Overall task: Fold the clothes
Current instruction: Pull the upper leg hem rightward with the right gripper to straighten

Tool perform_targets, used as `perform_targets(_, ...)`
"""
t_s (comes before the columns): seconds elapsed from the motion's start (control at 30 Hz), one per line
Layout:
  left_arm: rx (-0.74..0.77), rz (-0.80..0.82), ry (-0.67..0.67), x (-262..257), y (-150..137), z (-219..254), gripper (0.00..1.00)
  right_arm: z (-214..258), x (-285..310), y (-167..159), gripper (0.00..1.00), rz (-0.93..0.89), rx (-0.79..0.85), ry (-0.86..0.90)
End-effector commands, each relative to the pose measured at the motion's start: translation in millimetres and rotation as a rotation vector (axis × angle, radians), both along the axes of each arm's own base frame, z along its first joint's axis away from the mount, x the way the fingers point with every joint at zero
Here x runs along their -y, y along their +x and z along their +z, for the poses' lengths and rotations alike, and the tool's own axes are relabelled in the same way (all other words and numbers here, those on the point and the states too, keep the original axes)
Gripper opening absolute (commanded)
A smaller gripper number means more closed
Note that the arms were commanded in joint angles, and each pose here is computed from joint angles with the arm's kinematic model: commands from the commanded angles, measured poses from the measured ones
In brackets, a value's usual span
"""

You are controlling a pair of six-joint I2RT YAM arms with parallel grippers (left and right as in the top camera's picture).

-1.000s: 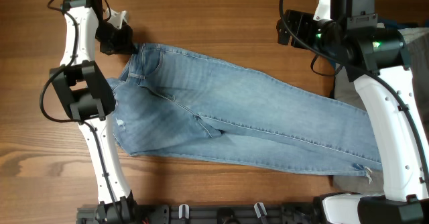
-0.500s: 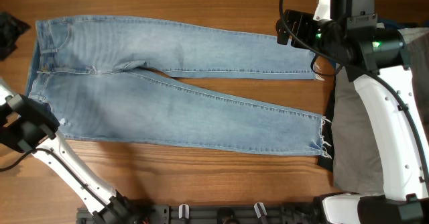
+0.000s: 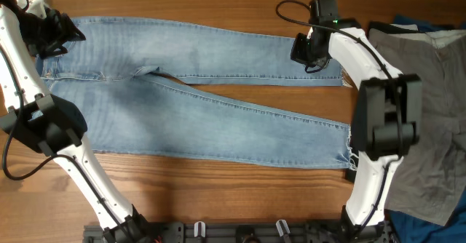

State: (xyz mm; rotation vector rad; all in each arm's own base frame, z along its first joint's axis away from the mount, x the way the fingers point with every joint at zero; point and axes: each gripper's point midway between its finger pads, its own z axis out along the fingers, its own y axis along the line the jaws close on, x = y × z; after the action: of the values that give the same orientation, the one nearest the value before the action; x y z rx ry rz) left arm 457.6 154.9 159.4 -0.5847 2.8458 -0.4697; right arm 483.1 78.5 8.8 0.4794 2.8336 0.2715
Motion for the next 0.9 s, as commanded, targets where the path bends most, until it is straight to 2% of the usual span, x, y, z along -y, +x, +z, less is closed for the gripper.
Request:
perform_targets(0.0, 0.033, 0.035, 0.034, -5.7, -7.2, 25.0, 0.56, -42.5, -1.8, -4.5, 0.04, -0.191, -0.094, 0.068)
perform_targets(0.1, 0.127, 0.077, 0.075, -8.8, -19.5, 74.9, 0.59, -76.4, -8.7, 12.1, 0.04, -0.302, -0.076, 0.138)
perform_targets(0.2, 0.221, 0.074, 0.119, -0.2, -32.2, 120.5, 0.64, -77.9, -30.0, 62.7, 0.04, -0.256, 0.119, 0.284)
perform_targets(0.3, 0.336, 0.071, 0.172, 12.1, -53.2, 172.9, 0.69, -40.2, -39.4, 112.2, 0.04, -0.239, 0.343, 0.387)
perform_targets(0.33, 0.355, 0.072, 0.181, 14.3, -57.6, 181.7, 0.71, -29.4, -42.1, 118.2, 0.04, -0.204, 0.369, 0.411)
perform_targets(0.37, 0.379, 0.072, 0.192, 17.1, -63.0, 192.3, 0.74, -3.8, -46.3, 127.4, 0.06, -0.076, 0.429, 0.446)
perform_targets(0.4, 0.400, 0.071, 0.204, 19.4, -68.1, 201.3, 0.78, 23.0, -45.9, 129.9, 0.13, 0.040, 0.474, 0.474)
perform_targets(0.47, 0.416, 0.077, 0.225, 20.0, -74.1, 209.8, 0.80, 58.0, -36.5, 125.5, 0.34, 0.134, 0.500, 0.503)
perform_targets(0.5, 0.429, 0.077, 0.232, 21.6, -77.4, 215.3, 0.81, 82.3, -22.8, 119.1, 0.42, 0.163, 0.510, 0.508)
perform_targets(0.53, 0.436, 0.077, 0.235, 22.6, -79.3, 218.3, 0.81, 94.9, -11.2, 113.7, 0.45, 0.163, 0.507, 0.495)
perform_targets(0.63, 0.450, 0.077, 0.239, 24.7, -82.5, 223.7, 0.81, 136.6, 17.9, 82.9, 0.44, 0.219, 0.491, 0.390)
perform_targets(0.7, 0.475, 0.076, 0.249, 28.3, -89.1, 233.8, 0.80, 179.6, 35.1, 54.4, 0.48, 0.229, 0.492, 0.231)
perform_targets(0.8, 0.517, 0.095, 0.306, 30.3, -107.1, 254.8, 0.81, 221.4, 30.6, 17.5, 0.59, 0.227, 0.474, 0.223)
perform_targets(0.87, 0.531, 0.186, 0.383, 23.1, -128.5, 272.4, 0.88, 225.3, 22.7, -23.2, 0.59, 0.203, 0.349, 0.252)
